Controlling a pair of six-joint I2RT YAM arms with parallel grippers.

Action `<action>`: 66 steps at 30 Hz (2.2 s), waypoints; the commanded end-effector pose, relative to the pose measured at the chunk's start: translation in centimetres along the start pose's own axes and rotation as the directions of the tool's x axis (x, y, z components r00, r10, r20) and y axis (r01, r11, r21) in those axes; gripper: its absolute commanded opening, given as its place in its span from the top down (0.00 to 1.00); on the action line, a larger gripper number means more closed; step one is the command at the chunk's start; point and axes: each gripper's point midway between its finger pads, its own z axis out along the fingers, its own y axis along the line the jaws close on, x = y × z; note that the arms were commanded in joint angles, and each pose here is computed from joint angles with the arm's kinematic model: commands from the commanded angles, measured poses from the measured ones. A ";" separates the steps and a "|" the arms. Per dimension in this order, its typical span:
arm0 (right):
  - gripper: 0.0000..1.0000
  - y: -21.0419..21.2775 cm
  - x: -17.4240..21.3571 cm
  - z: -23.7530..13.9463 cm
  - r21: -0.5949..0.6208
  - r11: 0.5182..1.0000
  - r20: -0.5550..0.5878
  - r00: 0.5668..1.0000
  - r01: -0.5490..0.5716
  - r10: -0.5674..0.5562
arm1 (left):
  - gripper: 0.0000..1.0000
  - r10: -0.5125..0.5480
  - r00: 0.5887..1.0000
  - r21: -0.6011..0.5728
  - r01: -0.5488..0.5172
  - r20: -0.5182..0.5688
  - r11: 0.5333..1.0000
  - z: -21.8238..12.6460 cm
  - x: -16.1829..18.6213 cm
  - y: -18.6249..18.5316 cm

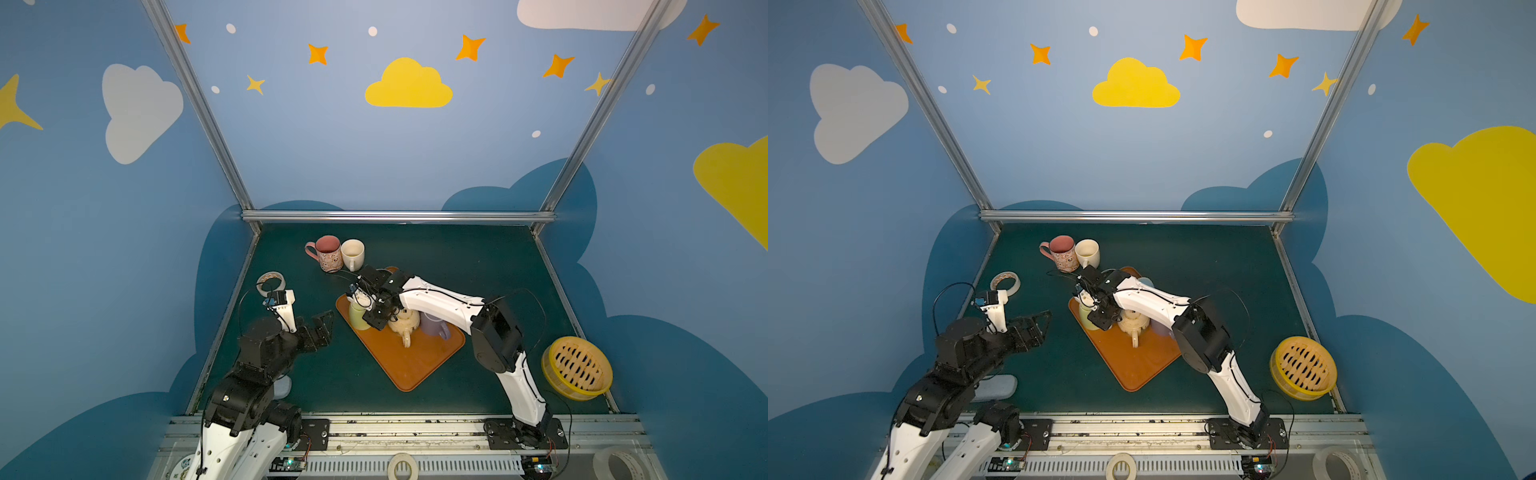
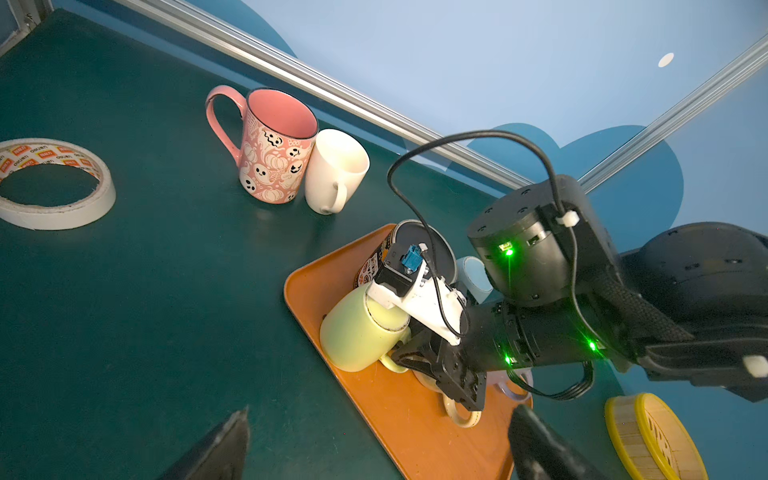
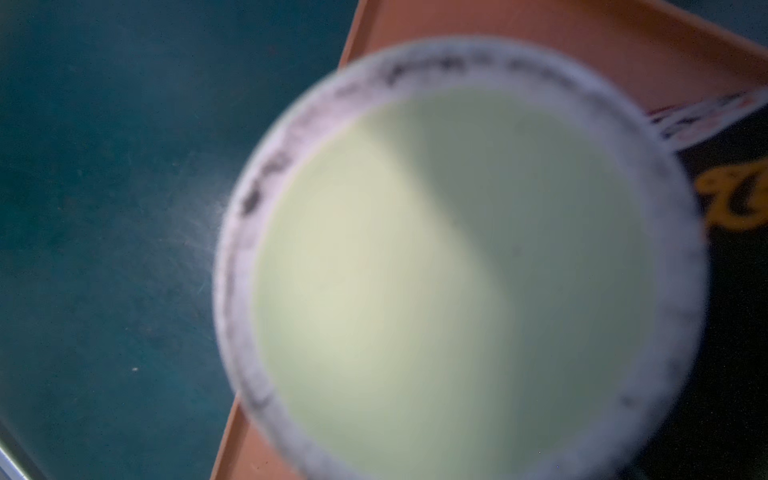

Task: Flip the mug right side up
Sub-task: 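Close the right gripper on the light green mug's base, then lift the green mug sideways with the right gripper while the left gripper rises toward it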

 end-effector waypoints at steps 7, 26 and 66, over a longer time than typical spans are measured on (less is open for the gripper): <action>0.99 0.2 0.0 0.1 0.004 1.000 -0.022 1.000 0.008 -0.008 | 0.03 0.002 1.000 0.006 -0.002 0.004 1.000 0.1 -0.1 0.0; 1.00 1.1 -2.7 -6.4 -0.006 1.000 0.220 0.975 -0.009 0.010 | 0.03 -0.007 1.000 -0.011 0.008 0.022 1.000 0.0 -0.3 0.4; 1.00 -1.5 0.5 -30.6 -0.400 0.916 0.772 0.546 0.021 0.325 | 0.16 -0.076 0.994 0.717 0.106 -0.074 0.689 4.8 0.2 -14.7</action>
